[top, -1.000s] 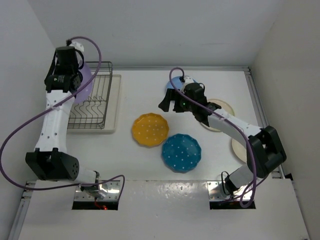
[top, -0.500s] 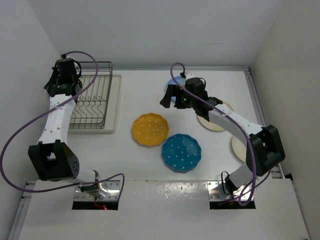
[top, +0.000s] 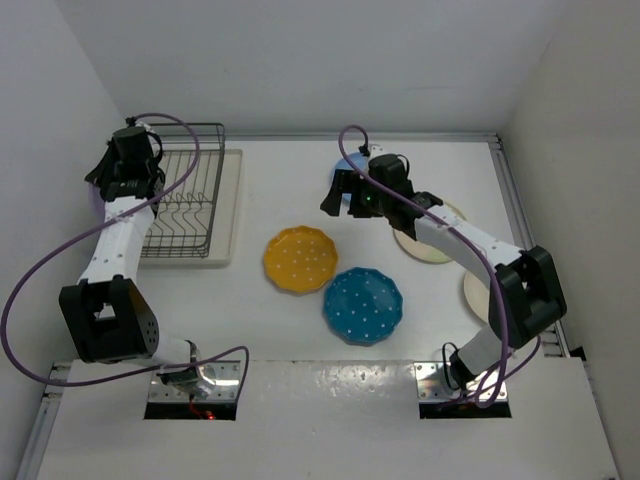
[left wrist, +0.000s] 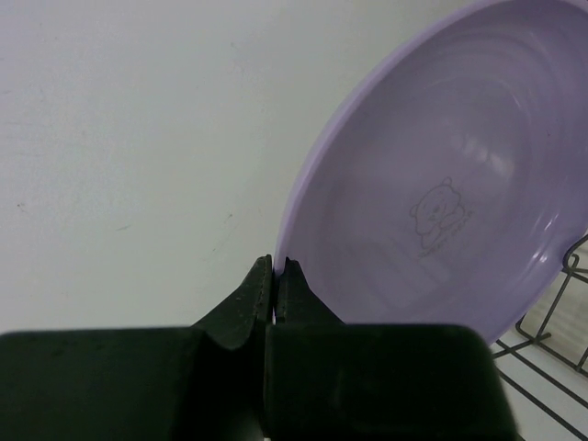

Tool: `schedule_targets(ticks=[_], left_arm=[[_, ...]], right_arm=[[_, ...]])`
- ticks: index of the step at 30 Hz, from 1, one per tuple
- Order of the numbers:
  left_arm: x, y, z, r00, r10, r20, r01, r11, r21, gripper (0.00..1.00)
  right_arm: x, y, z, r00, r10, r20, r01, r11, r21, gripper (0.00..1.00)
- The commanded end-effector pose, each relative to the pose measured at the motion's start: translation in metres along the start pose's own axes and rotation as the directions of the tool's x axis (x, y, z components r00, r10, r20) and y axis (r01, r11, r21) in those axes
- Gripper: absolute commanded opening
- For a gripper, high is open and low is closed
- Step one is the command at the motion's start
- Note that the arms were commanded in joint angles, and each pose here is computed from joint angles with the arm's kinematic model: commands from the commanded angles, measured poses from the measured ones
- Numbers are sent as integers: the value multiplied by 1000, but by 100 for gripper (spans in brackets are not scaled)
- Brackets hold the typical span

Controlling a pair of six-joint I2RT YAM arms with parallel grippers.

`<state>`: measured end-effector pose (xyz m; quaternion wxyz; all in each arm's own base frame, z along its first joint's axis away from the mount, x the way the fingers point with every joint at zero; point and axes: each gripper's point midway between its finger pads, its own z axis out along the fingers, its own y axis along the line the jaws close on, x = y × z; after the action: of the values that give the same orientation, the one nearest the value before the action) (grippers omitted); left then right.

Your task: Load the plates into the dish rack

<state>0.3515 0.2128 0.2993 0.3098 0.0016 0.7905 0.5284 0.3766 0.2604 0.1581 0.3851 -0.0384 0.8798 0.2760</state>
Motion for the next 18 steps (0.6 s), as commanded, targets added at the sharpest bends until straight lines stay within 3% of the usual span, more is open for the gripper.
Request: schedule_targets(ticks=[1,10,18], left_arm=[[-9,20,-1,996,-73,50,76,996,-49,0],[23,-49,9,999,-9,35,6,995,103,0],[21,-77,17,996,-28,90,14,988,153,0]], right_arm=[[-23,6,0,998,-13,55,14,1000,-3,100],[-24,-9,2,999,12,52,-13,999,31,100],[-38,-79,-4,996,81,35,-87,959,270,100]])
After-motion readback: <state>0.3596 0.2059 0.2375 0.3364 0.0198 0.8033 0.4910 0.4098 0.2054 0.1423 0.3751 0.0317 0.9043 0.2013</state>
